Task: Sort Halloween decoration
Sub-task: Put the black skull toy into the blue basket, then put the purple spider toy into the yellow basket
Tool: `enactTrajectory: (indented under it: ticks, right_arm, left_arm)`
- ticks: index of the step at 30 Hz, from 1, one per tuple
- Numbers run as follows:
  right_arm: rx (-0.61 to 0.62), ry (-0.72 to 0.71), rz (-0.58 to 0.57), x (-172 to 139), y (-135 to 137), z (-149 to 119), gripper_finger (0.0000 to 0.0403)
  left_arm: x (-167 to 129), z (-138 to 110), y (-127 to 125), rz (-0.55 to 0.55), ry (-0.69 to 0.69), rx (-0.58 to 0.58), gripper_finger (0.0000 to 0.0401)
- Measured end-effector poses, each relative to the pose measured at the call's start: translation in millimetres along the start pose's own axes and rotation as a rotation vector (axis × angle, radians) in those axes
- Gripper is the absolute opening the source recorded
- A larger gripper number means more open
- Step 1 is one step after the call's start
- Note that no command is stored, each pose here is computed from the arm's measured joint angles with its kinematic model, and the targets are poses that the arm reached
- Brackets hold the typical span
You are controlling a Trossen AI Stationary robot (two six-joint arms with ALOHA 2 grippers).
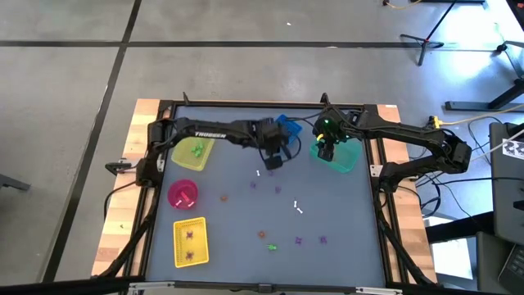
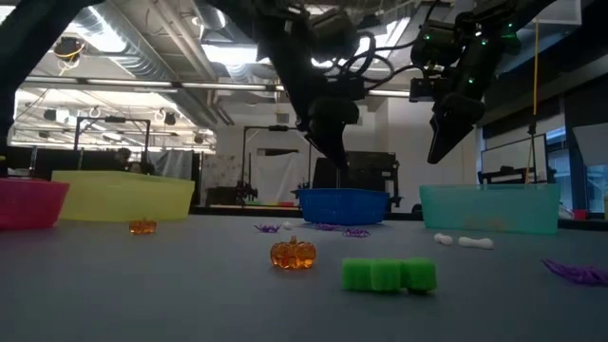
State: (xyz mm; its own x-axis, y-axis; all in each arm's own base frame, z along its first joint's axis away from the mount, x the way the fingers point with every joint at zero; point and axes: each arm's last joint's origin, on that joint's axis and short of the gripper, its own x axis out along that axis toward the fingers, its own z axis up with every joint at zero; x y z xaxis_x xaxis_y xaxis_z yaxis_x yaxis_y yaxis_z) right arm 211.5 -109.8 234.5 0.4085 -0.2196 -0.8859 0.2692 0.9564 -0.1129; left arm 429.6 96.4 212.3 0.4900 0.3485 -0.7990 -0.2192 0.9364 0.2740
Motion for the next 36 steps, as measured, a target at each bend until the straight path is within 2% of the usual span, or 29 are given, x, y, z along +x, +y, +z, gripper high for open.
enactTrajectory:
  ticks: [6,10,18,30,36]
  right_arm:
    - [0.000,-0.001,0.000,0,0,0,0.0209]
    - [0.000,-0.001,0.000,0,0,0,0.0209]
    - [0.000,-0.001,0.000,0,0,0,0.0209]
    - [0.000,0.000,0.000,0,0,0,0.0209]
    - [-0.010,0.000,0.007,0,3,0,0.0209]
  left_arm:
    - [6,3,28,0.045,-0.067,-0.039,0.0069]
    - [8,5,37,0.019,-0.104,-0.061,0.0071]
    - [8,7,38,0.046,-0.139,-0.077,0.0092]
    - [8,8,38,0.049,-0.151,-0.091,0.0151]
    - [7,9,33,0.041,-0.152,-0.091,0.0158]
